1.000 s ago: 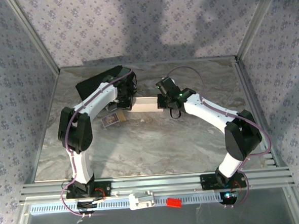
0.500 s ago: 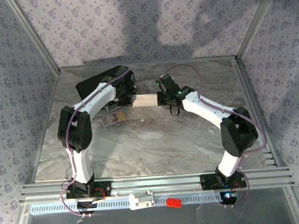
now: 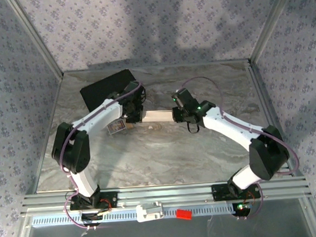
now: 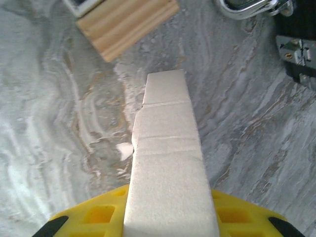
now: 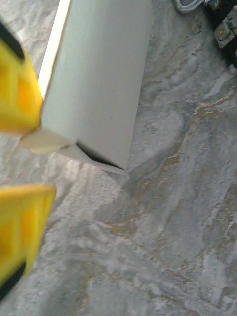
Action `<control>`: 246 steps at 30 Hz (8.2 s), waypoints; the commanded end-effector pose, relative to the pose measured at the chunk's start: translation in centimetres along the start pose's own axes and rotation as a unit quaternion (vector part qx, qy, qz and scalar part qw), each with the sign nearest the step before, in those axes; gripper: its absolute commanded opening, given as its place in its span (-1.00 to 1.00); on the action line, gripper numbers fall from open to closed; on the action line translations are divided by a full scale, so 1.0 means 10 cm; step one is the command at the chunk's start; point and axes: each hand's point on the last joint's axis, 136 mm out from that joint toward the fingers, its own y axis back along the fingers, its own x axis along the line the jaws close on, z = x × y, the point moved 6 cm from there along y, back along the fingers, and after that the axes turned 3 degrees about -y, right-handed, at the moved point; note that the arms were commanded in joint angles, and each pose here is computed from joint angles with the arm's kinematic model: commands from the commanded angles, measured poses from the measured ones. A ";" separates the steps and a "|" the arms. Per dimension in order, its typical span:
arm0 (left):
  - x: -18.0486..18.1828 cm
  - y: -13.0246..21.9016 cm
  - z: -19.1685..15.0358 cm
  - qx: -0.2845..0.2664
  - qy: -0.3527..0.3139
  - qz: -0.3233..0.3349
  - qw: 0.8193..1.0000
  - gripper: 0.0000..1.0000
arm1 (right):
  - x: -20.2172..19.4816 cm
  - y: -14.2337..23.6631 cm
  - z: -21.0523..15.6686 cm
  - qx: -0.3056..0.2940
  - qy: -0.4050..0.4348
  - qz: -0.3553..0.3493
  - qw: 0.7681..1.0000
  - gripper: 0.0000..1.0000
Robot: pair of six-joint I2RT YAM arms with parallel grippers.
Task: Fold the paper box
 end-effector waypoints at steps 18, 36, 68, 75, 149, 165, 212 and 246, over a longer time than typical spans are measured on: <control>0.25 0.09 -0.10 -0.017 0.198 0.014 0.980 -0.46 | -0.28 0.39 -0.16 0.169 -0.698 0.071 0.693 0.62; 0.17 0.03 -0.15 -0.008 0.205 0.007 0.979 -0.45 | -0.01 -0.29 -0.11 0.234 -0.745 0.054 0.622 0.23; -0.17 1.90 0.36 -0.230 -0.410 -0.403 0.785 0.99 | -0.79 -0.04 -0.21 0.339 -0.665 -0.017 0.665 -0.45; 0.08 1.62 -0.50 -0.072 -0.822 -0.270 0.497 0.59 | -0.80 -0.07 -0.22 0.350 -0.661 -0.027 0.663 -0.45; 0.99 0.46 -0.41 0.141 -0.969 -0.119 0.162 -0.44 | 0.02 0.52 -0.09 0.151 0.254 0.219 0.930 -0.19; 0.96 0.41 -0.41 0.138 -0.971 -0.117 0.159 -0.42 | -0.05 0.43 -0.21 0.157 0.279 0.175 0.931 -0.22; 0.95 0.43 -0.40 0.132 -0.970 -0.118 0.165 -0.43 | 0.06 0.46 -0.17 0.152 0.279 0.161 0.934 -0.87; 0.78 0.37 -0.38 0.133 -0.944 -0.158 0.259 -0.59 | 0.16 0.14 -0.32 0.126 0.110 0.106 0.980 -1.00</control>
